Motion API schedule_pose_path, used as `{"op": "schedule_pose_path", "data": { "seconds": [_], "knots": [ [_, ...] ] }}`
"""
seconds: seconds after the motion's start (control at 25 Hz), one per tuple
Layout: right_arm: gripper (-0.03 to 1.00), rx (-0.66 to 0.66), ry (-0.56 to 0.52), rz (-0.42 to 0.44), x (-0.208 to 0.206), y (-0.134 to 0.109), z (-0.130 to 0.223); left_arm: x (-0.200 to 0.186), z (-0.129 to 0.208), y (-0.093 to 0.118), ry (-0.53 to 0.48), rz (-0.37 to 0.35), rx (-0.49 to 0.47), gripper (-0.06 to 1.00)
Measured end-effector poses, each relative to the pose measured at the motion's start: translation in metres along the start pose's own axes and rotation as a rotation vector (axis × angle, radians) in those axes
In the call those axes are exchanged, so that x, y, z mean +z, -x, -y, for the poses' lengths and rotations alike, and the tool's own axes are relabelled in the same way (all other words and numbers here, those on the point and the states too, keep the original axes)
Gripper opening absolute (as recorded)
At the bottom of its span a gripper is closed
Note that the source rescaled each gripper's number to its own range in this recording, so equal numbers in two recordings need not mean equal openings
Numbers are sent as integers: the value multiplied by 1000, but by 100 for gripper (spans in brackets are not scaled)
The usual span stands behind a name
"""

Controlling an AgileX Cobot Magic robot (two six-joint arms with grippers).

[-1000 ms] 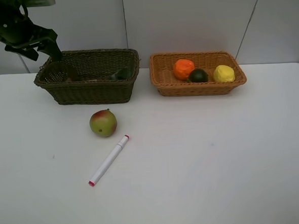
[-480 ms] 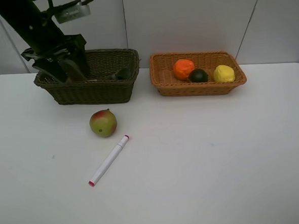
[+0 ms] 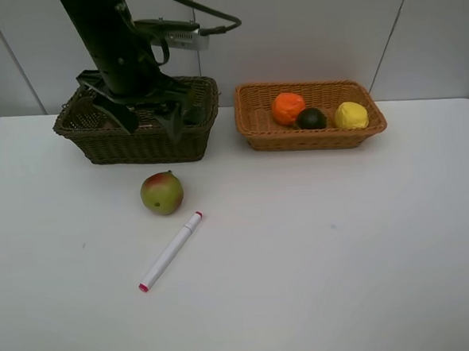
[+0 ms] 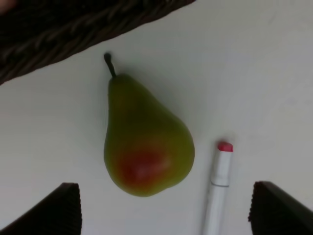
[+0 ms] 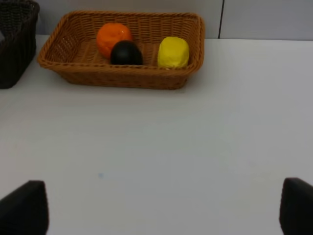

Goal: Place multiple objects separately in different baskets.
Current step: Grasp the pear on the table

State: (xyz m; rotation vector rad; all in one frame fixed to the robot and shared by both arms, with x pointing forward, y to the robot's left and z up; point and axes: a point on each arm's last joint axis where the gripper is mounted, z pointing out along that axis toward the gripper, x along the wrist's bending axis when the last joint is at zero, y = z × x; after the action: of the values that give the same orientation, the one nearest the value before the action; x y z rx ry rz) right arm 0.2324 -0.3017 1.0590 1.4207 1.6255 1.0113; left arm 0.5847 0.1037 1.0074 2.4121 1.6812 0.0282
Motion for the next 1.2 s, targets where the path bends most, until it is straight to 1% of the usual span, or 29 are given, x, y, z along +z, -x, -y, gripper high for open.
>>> {"op": "schedule_pose_path", "data": {
  "seconds": [0.12,0.24,0.4,0.56,0.68,1.04,1.2],
  "knots": [
    [100,0,0,0,0,0,0,13,0,3,-13,-13,-34,92],
    [100,0,0,0,0,0,0,37,3,1,-42,-21,-70,92],
    [100,0,0,0,0,0,0,66,8,-2,-73,-32,-93,92],
    [100,0,0,0,0,0,0,83,10,-4,-104,-41,-105,92],
    [100,0,0,0,0,0,0,91,11,-5,-118,-44,-107,92],
    [100,0,0,0,0,0,0,96,11,-5,-96,-43,-92,92],
    [100,0,0,0,0,0,0,104,12,-6,-114,-47,-93,92]
  ]
}}
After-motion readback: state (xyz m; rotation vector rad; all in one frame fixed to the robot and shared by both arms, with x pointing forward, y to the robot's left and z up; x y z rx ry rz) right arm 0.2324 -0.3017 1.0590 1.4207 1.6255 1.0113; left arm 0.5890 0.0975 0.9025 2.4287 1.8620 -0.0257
